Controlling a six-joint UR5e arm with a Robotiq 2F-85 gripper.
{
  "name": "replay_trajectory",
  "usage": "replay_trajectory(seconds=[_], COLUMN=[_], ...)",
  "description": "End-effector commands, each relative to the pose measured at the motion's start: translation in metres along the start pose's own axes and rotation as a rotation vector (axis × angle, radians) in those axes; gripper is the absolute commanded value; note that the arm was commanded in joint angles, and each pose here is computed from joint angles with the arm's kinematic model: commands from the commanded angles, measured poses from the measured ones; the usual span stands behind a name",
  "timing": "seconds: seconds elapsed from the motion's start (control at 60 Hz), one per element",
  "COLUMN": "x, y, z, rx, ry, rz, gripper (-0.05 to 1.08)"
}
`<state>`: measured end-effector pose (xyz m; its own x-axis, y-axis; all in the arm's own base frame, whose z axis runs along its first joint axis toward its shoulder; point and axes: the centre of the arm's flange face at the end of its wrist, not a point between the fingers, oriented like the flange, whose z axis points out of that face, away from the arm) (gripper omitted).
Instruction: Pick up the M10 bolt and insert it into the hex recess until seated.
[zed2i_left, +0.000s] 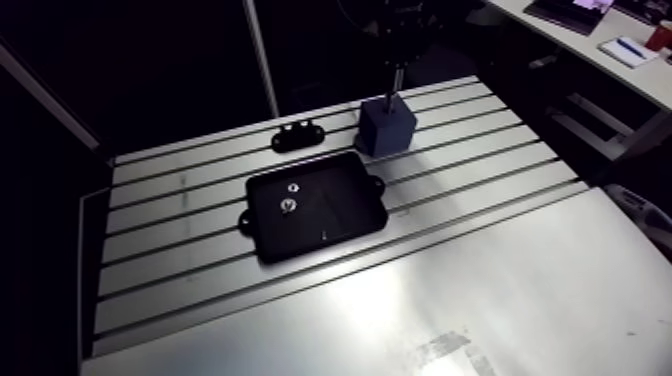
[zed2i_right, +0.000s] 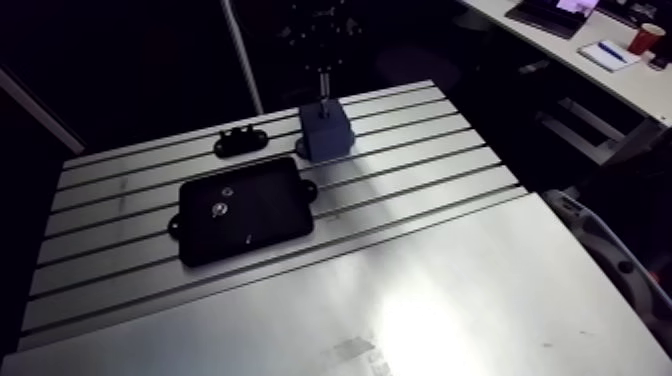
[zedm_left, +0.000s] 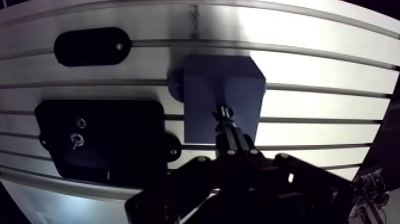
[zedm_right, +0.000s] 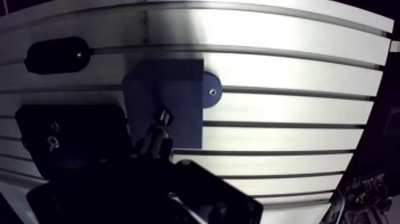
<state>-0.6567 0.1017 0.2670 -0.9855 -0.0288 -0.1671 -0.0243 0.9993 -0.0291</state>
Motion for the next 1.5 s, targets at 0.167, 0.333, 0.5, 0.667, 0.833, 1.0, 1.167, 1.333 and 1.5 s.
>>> replay_trajectory(seconds=[0.167,0.333,0.5,0.667,0.833,1.0,1.167,1.333,1.5], x=[-0.0007,-0.0008,-0.0007,-0.002,-0.002,-0.0019,-0.0028,-0.0033,-0.0035], y=[-0.0007,-0.0016,-0.0018,-0.0013,-0.0013,-0.0011,-0.0017,-0.0019,-0.0008], z=[0.0025,0.0015,0.0031,0.0045,0.0061,0.006,0.0067,0.0081,0.008], rx=[0.001,0.0,0.001,0.003,0.004,0.003,0.004,0.005,0.004], ry=[-0.004,-0.001,-0.004,-0.007,-0.01,-0.008,-0.011,-0.014,-0.014], rz=[-0.005,-0.006,-0.008,-0.006,-0.006,-0.016,-0.017,-0.017,-0.017], gripper=[1.07,1.07,1.07,1.07,1.07,1.07,1.07,1.07,1.07])
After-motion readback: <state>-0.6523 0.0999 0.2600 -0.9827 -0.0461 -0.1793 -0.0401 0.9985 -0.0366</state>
